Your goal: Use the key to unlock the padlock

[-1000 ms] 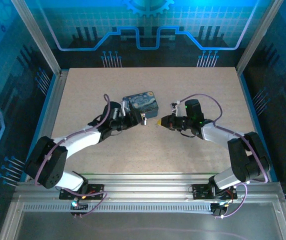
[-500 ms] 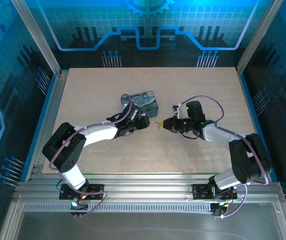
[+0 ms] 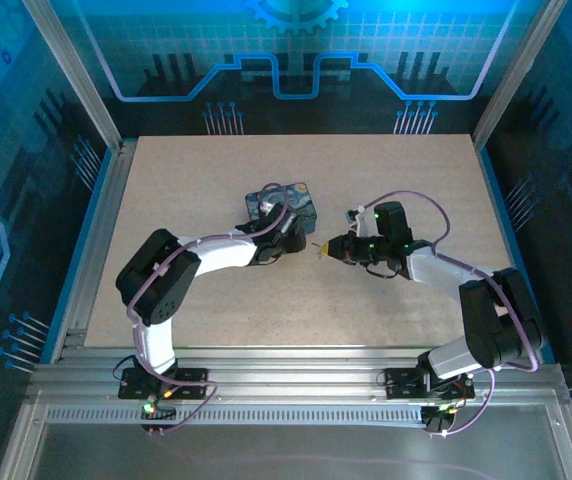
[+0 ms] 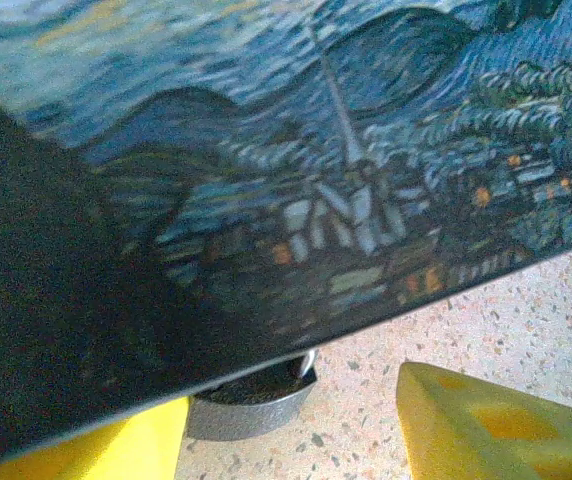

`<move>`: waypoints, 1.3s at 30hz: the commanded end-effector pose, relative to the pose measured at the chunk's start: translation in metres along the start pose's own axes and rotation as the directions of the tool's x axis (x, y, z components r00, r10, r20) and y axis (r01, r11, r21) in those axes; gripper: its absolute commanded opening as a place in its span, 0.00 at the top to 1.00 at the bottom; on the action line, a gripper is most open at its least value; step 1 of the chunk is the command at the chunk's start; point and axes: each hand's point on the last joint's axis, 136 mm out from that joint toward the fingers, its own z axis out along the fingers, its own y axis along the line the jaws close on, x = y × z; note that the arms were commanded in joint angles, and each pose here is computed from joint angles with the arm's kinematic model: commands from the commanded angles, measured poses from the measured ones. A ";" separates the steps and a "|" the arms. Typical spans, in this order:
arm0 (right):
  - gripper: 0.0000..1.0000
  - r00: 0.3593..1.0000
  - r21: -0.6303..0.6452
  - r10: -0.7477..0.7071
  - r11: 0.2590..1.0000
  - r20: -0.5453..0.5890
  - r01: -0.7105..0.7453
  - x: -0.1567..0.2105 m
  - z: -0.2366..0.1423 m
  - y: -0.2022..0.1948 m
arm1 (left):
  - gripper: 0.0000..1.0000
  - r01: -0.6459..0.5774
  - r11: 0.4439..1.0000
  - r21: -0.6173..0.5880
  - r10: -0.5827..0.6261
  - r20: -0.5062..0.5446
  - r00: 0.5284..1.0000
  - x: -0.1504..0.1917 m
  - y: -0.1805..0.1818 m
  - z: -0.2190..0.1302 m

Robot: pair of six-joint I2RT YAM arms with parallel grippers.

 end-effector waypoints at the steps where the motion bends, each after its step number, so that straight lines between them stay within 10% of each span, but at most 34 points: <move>1: 1.00 1.000 -0.004 -0.024 1.000 0.021 0.024 -0.004 -0.010 0.003 | 0.44 -0.045 0.994 -0.100 0.046 0.003 0.999 0.000 0.009 0.004; 39: 1.00 1.000 -0.021 -0.014 1.000 0.027 0.015 -0.002 -0.010 0.000 | 0.48 -0.061 0.940 -0.337 0.072 0.020 0.997 0.002 0.015 0.015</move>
